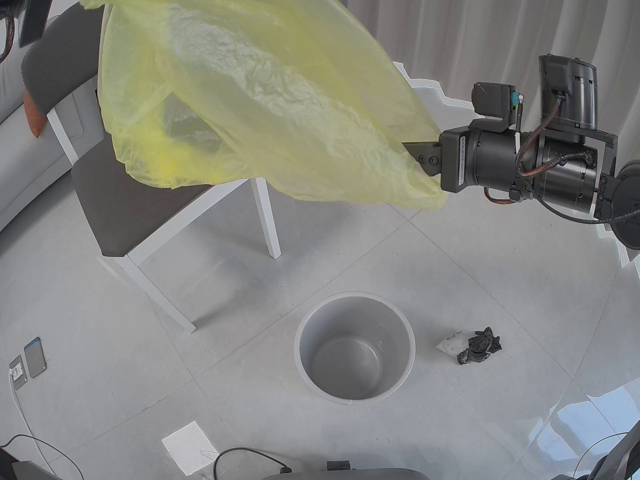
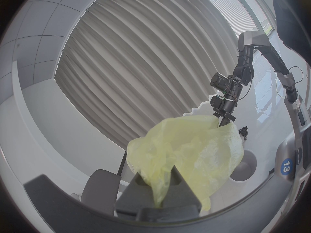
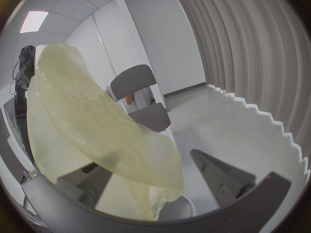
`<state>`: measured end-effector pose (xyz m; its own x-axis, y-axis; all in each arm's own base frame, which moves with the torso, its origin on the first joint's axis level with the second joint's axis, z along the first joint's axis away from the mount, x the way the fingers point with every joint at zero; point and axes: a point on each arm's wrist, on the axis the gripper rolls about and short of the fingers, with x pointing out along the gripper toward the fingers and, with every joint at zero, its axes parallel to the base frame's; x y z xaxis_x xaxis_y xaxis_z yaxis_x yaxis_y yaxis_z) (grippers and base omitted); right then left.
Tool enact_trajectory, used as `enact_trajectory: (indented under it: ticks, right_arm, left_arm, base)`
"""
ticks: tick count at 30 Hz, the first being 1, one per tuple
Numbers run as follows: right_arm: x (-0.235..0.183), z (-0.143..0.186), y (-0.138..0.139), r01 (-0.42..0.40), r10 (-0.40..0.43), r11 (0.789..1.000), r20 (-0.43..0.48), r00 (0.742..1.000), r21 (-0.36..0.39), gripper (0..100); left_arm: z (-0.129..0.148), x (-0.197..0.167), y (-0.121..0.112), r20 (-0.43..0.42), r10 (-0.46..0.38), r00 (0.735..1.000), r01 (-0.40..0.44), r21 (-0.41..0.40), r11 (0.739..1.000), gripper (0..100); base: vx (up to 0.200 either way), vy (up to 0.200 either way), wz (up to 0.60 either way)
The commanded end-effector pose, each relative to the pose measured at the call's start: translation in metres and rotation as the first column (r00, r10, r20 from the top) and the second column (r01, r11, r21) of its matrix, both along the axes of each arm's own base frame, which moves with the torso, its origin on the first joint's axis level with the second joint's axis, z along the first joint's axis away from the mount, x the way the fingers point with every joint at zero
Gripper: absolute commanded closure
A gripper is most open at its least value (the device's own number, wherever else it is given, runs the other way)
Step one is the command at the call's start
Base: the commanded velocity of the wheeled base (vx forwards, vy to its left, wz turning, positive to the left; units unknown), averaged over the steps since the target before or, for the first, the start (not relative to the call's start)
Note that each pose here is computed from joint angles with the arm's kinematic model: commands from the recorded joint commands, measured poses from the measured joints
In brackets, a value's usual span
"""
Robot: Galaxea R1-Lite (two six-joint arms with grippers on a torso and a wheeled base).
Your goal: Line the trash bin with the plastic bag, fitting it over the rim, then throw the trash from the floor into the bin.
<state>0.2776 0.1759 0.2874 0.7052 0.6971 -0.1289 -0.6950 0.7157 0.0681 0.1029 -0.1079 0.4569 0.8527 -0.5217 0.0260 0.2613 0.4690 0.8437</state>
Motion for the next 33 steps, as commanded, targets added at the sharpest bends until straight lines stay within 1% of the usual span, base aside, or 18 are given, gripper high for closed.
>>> enact_trajectory:
  ticks: [1,5,7,8,12,13,14,16,17,18,20,22,24,27,30,31,32,33]
  right_arm:
    - [0.004,-0.002,0.002,0.0,0.0,1.0,-0.005,1.0,-0.002,100]
    - [0.005,-0.003,0.001,0.006,-0.006,1.0,-0.009,1.0,-0.004,100]
    - [0.006,-0.002,-0.001,0.016,-0.016,1.0,-0.006,1.0,-0.001,100]
    - [0.006,-0.002,-0.001,0.016,-0.016,1.0,-0.006,1.0,-0.001,100]
    - [0.008,0.001,-0.008,0.055,-0.055,0.998,0.003,0.998,0.001,100]
    - [0.008,0.001,-0.008,0.057,-0.057,0.998,0.003,0.998,0.001,100]
    - [0.009,0.002,-0.011,0.072,-0.072,0.997,0.005,0.997,0.003,100]
    - [0.01,0.005,-0.014,0.098,-0.099,0.995,0.012,0.995,0.009,100]
    - [0.011,0.006,-0.015,0.121,-0.121,0.992,0.008,0.993,0.019,100]
    - [0.011,0.007,-0.016,0.14,-0.14,0.99,-0.003,0.99,0.034,100]
    - [0.011,0.007,-0.016,0.165,-0.164,0.984,-0.029,0.986,0.061,100]
    - [0.011,0.007,-0.017,0.187,-0.184,0.979,-0.047,0.982,0.079,100]
    - [0.011,0.006,-0.017,0.206,-0.202,0.975,-0.054,0.978,0.079,100]
    - [0.012,0.001,-0.017,0.229,-0.225,0.971,-0.067,0.972,0.066,100]
    - [0.011,-0.007,-0.017,0.25,-0.245,0.967,-0.084,0.966,0.044,100]
    - [0.011,-0.008,-0.017,0.25,-0.245,0.967,-0.085,0.966,0.043,100]
    - [0.011,-0.011,-0.018,0.262,-0.258,0.965,-0.095,0.961,0.031,100]
    - [0.011,-0.013,-0.018,0.268,-0.264,0.963,-0.101,0.959,0.024,100]
  left_arm:
    - [-0.001,0.002,-0.003,-0.008,-0.003,1.0,0.003,0.0,1.0,100]
    - [-0.001,0.002,-0.004,-0.038,-0.011,0.999,0.01,-0.046,0.999,100]
    - [-0.001,0.003,-0.007,-0.06,-0.027,0.998,0.021,-0.087,0.996,100]
    - [-0.001,0.003,-0.007,-0.06,-0.027,0.998,0.021,-0.087,0.996,100]
    - [0.004,0.008,-0.011,-0.067,-0.024,0.997,0.009,-0.212,0.977,100]
    - [0.004,0.008,-0.011,-0.068,-0.025,0.997,0.009,-0.217,0.976,100]
    - [0.006,0.013,-0.014,-0.081,-0.019,0.997,-0.003,-0.256,0.967,100]
    - [0.003,0.029,-0.013,-0.123,0.044,0.991,-0.077,-0.276,0.958,100]
    - [-0.001,0.043,-0.011,-0.153,0.087,0.984,-0.129,-0.289,0.949,100]
    - [-0.004,0.051,-0.01,-0.178,0.106,0.978,-0.158,-0.306,0.939,100]
    - [-0.006,0.061,-0.008,-0.223,0.085,0.971,-0.162,-0.356,0.92,100]
    - [-0.016,0.073,-0.008,-0.294,0.026,0.955,-0.149,-0.406,0.902,100]
    - [-0.026,0.081,-0.004,-0.351,0.008,0.936,-0.166,-0.424,0.89,100]
    - [-0.042,0.087,-0.002,-0.418,-0.01,0.909,-0.189,-0.432,0.882,100]
    - [-0.067,0.087,0.002,-0.478,-0.024,0.878,-0.238,-0.479,0.845,100]
    - [-0.068,0.087,0.002,-0.479,-0.025,0.877,-0.239,-0.481,0.844,100]
    - [-0.085,0.088,0.001,-0.499,-0.036,0.866,-0.252,-0.497,0.831,100]
    - [-0.093,0.088,0.001,-0.505,-0.04,0.862,-0.255,-0.5,0.827,100]
  base:
    - [0.0,0.0,0.0]
    - [0.0,0.0,0.0]
    - [0.0,0.0,0.0]
    - [0.0,0.0,0.0]
    - [0.0,0.0,0.0]
    - [0.0,0.0,0.0]
    - [0.0,0.0,0.0]
    - [0.0,0.0,0.0]
    - [0.0,0.0,0.0]
    - [0.0,0.0,0.0]
    - [0.0,0.0,0.0]
    - [0.0,0.0,0.0]
    - [0.0,0.0,0.0]
    - [0.0,0.0,0.0]
    - [0.0,0.0,0.0]
    - [0.0,0.0,0.0]
    - [0.0,0.0,0.0]
    - [0.0,0.0,0.0]
